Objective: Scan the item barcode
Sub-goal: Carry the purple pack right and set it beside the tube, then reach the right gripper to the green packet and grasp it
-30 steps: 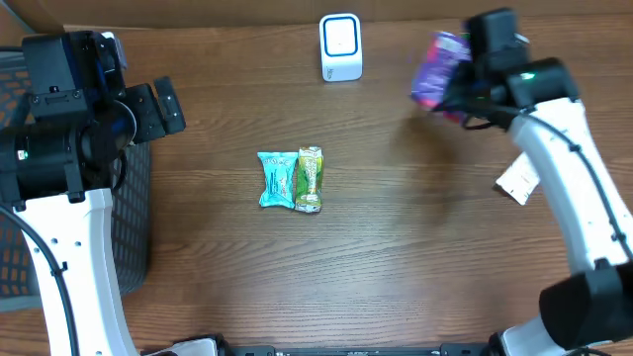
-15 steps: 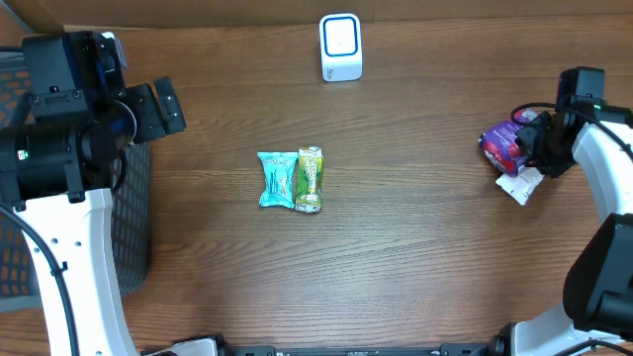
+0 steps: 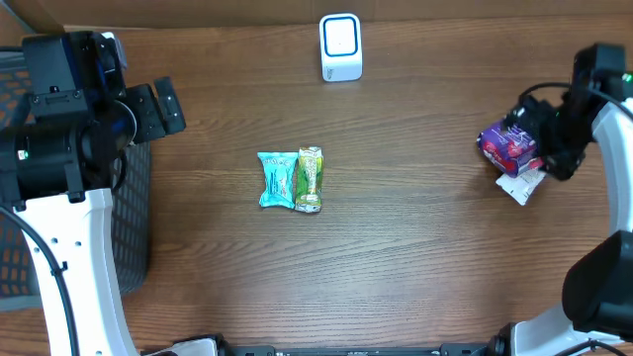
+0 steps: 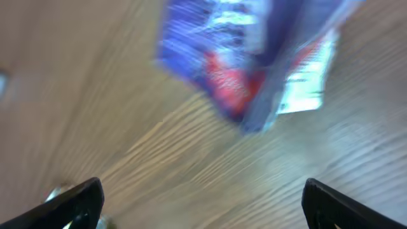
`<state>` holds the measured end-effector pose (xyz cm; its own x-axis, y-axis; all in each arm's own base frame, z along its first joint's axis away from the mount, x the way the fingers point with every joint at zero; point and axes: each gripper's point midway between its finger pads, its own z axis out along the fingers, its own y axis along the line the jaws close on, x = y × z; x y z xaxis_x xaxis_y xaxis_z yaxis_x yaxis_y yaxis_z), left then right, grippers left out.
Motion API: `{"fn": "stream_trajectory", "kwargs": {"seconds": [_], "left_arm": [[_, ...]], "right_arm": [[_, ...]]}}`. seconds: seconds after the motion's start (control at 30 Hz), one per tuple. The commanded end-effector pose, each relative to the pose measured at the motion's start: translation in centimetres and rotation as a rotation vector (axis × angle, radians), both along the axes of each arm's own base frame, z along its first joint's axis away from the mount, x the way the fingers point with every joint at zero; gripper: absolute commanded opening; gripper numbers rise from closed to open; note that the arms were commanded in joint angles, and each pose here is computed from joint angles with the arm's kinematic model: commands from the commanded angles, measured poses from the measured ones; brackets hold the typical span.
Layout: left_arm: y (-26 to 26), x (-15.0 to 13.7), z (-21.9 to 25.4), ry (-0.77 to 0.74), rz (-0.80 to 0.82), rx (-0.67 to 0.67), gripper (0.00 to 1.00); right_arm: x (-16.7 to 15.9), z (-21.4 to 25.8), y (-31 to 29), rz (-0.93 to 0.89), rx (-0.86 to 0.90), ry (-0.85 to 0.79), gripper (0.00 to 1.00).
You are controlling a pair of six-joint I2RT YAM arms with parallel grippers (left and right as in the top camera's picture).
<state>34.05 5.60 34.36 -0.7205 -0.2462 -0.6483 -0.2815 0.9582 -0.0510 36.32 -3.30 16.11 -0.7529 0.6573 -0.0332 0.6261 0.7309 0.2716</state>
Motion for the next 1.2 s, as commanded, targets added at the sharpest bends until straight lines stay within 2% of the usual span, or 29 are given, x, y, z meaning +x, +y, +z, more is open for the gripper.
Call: {"fn": "stream_trajectory", "kwargs": {"seconds": [0.0,0.3,0.4,0.6,0.8,0.87,1.0,1.1,1.17], "left_arm": [[0.0,0.1,0.0,0.000,-0.015,0.008,0.99],[0.0,0.1,0.0,0.000,-0.015,0.008,1.00],[0.0,0.1,0.0,0.000,-0.015,0.008,0.99],[0.0,0.1,0.0,0.000,-0.015,0.008,0.99],[0.0,0.1,0.0,0.000,-0.015,0.008,1.00],[0.0,0.1,0.0,0.000,-0.015,0.008,1.00],[0.0,0.1,0.1,0.000,-0.015,0.008,1.00],[0.0,0.1,0.0,0.000,-0.015,0.008,0.99],[0.0,0.1,0.0,0.000,-0.015,0.008,1.00]], "right_arm": [[0.9,3.6,4.6,0.190,0.071,-0.123,1.00],[1.6,1.4,18.4,0.547,0.124,-0.194,1.00],[1.7,0.6,22.3,0.574,0.150,-0.204,1.00],[0.3,-3.3,29.1,0.675,0.151,-0.152,1.00],[-2.6,-9.6,32.9,0.732,0.108,-0.003,0.99],[-3.2,-10.5,33.6,0.752,0.103,0.013,0.92],[-3.7,-11.2,34.3,0.723,0.063,0.020,0.69],[-3.7,-11.6,34.1,0.665,-0.018,0.013,0.66],[-3.8,-11.8,33.9,0.639,-0.063,0.010,0.59]]}}
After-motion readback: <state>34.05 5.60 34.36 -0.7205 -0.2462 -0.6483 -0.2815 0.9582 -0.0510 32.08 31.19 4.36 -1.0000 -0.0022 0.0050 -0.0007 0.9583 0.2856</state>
